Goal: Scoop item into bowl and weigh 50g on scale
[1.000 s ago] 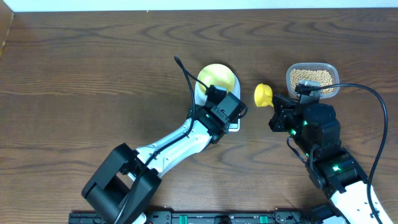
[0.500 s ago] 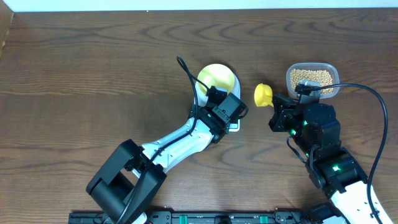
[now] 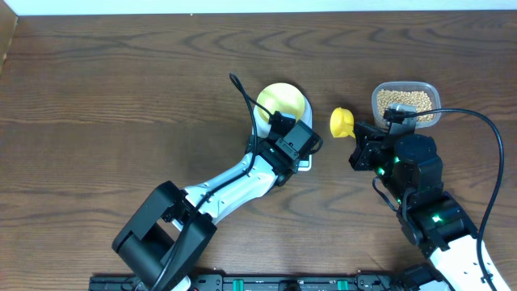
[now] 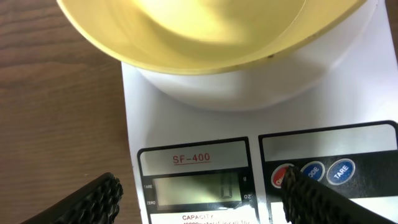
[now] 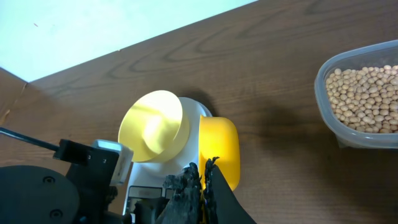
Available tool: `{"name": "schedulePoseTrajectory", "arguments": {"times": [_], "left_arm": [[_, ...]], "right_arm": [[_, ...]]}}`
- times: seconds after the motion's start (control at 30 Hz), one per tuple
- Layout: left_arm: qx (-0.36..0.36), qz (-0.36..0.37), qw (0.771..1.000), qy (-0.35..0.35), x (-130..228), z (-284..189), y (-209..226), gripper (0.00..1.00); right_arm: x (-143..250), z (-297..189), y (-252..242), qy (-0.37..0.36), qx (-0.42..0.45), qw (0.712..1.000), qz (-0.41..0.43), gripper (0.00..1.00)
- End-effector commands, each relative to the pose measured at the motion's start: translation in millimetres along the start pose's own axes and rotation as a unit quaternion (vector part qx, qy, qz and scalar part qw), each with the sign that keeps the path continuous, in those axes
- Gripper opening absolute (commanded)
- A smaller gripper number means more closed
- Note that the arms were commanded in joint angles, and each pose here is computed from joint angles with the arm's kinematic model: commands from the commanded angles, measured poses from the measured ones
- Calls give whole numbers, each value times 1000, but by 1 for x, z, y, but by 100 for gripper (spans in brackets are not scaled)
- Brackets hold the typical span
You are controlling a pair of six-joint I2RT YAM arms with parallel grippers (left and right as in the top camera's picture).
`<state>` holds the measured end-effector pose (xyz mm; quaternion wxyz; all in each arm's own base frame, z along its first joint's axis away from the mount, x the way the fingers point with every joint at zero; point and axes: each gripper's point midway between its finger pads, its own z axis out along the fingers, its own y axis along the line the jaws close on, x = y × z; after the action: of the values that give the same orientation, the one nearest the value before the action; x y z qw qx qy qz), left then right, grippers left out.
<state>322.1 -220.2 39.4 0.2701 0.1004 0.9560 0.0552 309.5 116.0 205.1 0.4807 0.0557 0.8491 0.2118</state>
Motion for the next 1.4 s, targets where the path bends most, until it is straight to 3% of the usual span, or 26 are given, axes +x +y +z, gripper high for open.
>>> {"name": "schedulePoseTrajectory", "arguments": {"times": [0.0, 1.37], "left_arm": [[-9, 4, 1000, 15, 12, 12, 0, 84], [-16, 11, 999, 28, 21, 25, -1, 84]], "right_arm": [[-11, -4, 3, -16, -5, 1000, -6, 1], [-11, -4, 3, -16, -5, 1000, -6, 1]]}}
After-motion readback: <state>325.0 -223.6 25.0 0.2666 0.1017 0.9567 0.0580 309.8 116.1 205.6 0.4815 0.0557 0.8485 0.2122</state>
